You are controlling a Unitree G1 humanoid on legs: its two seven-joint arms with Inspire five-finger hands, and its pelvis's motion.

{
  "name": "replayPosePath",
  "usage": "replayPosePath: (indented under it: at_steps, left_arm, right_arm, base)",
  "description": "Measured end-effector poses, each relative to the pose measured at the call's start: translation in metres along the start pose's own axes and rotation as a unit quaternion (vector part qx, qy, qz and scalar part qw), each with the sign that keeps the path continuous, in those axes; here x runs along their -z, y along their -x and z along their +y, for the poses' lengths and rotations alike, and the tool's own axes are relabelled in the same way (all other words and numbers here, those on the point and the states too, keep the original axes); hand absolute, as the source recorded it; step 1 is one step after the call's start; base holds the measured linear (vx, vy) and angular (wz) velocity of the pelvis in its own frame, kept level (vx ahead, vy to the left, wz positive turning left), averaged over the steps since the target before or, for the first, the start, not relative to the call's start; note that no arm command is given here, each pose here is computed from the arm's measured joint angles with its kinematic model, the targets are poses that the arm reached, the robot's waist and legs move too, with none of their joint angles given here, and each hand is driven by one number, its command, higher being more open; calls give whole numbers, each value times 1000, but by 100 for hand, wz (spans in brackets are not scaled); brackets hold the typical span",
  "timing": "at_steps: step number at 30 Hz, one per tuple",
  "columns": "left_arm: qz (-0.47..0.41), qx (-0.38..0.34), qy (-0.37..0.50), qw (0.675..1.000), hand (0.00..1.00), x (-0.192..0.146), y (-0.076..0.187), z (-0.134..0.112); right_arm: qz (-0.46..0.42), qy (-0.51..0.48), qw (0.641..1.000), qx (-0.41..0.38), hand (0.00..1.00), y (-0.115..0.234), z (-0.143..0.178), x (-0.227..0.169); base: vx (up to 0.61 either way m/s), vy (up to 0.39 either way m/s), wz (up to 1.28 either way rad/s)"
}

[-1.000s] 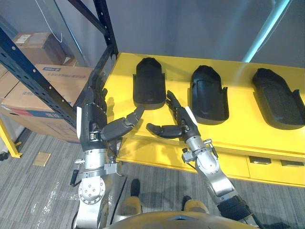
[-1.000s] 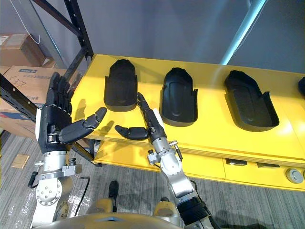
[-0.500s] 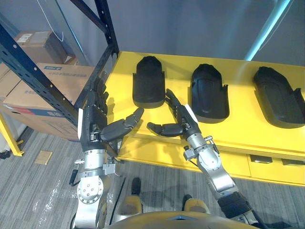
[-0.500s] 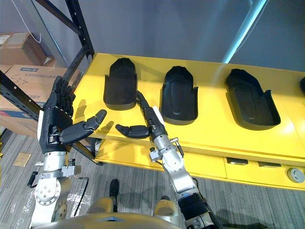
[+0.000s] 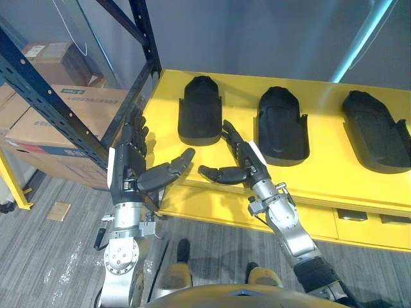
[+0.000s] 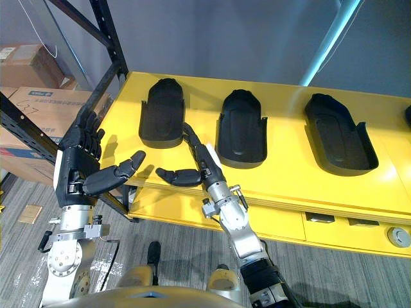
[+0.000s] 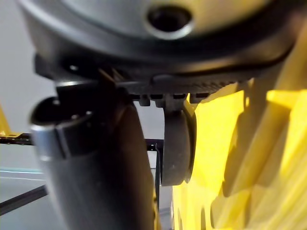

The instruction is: Walk over and take three plastic housings, then place them on the shelf

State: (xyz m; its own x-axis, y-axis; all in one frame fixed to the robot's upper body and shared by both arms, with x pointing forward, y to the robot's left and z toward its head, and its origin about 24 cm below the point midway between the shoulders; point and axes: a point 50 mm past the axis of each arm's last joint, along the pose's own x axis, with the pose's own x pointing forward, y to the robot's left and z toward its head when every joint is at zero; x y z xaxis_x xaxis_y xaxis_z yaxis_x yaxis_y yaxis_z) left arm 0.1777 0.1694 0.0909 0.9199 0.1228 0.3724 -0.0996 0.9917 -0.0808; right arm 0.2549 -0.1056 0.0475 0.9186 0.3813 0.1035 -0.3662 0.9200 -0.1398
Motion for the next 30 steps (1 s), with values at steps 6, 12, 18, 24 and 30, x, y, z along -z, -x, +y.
replayPosePath:
  at_steps: [6, 12, 18, 24, 30]
  left_arm:
    - [0, 0, 0, 1000, 100, 0, 0, 0]
    - [0, 1, 0, 1000, 100, 0, 0, 0]
    - [1, 4, 0, 1000, 100, 0, 0, 0]
    - [1, 9, 0, 1000, 100, 0, 0, -1]
    - [18, 7, -3, 1000, 100, 8, 2, 0]
  right_arm:
    - [-1, 7, 1000, -15, 100, 0, -3, 0]
    - [-1, 1, 1000, -28, 100, -2, -3, 1]
    - [-4, 1, 999, -39, 100, -2, 1, 2]
    - [-5, 2, 999, -46, 100, -3, 4, 4]
    - [-3, 2, 999, -48, 100, -2, 5, 6]
  base:
    - [0, 0, 0]
    - [0, 0, 0]
    - [0, 0, 0]
    - [0, 0, 0]
    - [0, 0, 0]
